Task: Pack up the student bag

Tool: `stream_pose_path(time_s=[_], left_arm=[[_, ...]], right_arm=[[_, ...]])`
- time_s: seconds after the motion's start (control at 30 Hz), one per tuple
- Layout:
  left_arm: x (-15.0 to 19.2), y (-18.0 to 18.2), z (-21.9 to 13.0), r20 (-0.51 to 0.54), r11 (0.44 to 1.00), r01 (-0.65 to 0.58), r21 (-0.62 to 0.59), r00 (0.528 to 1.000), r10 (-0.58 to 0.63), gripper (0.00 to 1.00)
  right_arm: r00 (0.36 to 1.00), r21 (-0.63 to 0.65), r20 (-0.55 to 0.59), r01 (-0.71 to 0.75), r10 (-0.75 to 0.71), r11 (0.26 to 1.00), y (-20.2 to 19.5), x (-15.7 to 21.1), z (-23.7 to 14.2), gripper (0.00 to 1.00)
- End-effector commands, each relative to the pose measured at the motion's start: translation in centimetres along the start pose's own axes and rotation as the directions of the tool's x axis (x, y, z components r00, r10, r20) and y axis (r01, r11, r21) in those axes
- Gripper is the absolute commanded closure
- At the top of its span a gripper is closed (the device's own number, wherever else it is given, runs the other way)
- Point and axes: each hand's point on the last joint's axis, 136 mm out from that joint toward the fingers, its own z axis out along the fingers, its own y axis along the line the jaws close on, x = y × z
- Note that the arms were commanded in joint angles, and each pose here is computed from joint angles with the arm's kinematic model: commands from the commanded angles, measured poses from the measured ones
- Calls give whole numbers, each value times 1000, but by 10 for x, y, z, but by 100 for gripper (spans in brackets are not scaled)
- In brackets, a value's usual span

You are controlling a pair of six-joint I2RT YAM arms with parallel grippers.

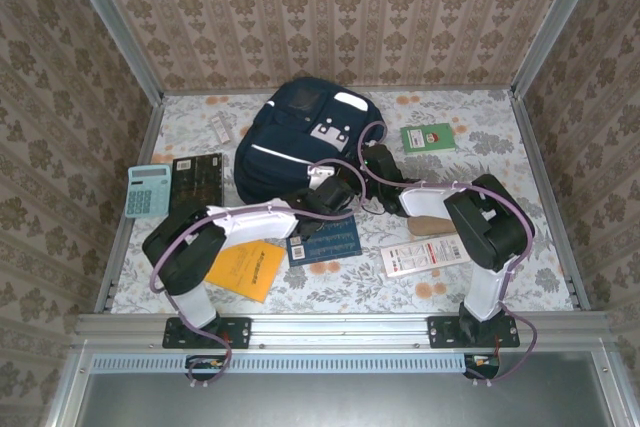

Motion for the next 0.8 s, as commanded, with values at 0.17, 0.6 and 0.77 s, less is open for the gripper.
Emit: stream_pose_path(time_s=[0.17,0.6,0.77], left_arm=[[0,54,-23,10,996,12,-83,1000,-11,100],[11,143,-43,3,989,84,-120,996,-84,100],[1,127,-52,33,998,56,1,998,-56,100]], right_arm=[[992,114,127,-6,-9,993,-35,-46,-26,100],[982,159,188,-31,0,987,-65,-83,-48,100],[988,127,153,-10,-10,992,-46,-75,-59,51]])
